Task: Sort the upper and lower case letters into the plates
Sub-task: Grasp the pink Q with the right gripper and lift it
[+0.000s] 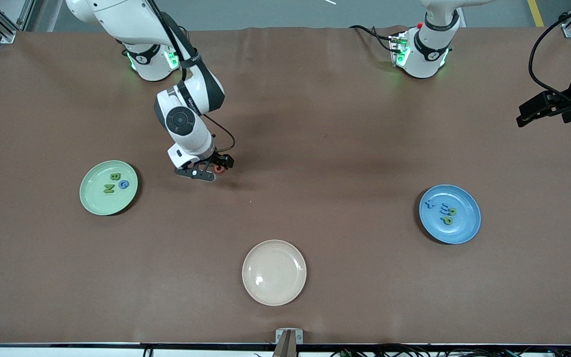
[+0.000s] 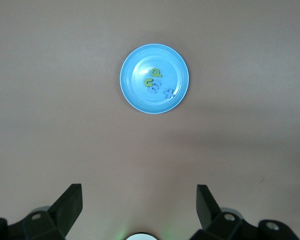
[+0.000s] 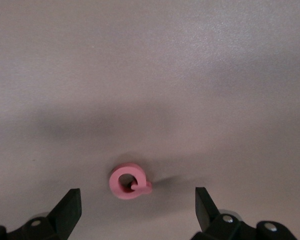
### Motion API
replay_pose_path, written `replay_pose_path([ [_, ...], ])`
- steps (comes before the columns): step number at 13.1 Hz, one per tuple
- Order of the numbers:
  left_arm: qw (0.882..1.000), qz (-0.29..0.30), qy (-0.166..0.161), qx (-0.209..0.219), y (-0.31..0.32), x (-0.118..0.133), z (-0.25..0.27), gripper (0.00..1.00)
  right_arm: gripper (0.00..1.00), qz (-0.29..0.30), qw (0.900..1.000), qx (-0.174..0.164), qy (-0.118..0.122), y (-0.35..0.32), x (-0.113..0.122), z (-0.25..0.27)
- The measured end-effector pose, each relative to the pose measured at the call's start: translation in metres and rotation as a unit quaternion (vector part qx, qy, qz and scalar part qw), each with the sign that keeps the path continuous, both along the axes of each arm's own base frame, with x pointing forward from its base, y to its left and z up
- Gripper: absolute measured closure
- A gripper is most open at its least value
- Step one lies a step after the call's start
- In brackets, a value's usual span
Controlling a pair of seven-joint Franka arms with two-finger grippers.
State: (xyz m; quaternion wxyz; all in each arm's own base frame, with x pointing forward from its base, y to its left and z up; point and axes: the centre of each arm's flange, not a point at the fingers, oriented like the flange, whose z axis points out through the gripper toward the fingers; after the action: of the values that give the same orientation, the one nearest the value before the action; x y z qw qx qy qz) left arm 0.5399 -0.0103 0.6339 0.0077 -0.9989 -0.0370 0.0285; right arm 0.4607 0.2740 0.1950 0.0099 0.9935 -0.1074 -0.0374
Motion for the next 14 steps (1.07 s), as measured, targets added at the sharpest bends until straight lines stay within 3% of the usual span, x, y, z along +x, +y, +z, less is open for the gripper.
replay_pose_path([
  [7,1.0,0.0,-0.007,0.0,0.0,0.002,-0.002,0.0,0.06,-0.003,1.0,-0.002,-0.007,0.003,-0.003,-0.024],
  [11,1.0,0.0,-0.006,0.0,0.0,0.003,-0.007,0.0,0.19,-0.002,1.0,-0.002,-0.009,0.014,-0.009,-0.024],
  [13,1.0,0.0,-0.006,0.0,0.0,0.004,-0.009,0.0,0.36,-0.002,1.0,0.001,-0.013,0.016,-0.008,-0.022],
  [14,1.0,0.0,-0.006,0.0,0.0,0.004,-0.01,0.0,0.37,-0.003,1.0,0.001,-0.013,0.017,-0.008,-0.022],
])
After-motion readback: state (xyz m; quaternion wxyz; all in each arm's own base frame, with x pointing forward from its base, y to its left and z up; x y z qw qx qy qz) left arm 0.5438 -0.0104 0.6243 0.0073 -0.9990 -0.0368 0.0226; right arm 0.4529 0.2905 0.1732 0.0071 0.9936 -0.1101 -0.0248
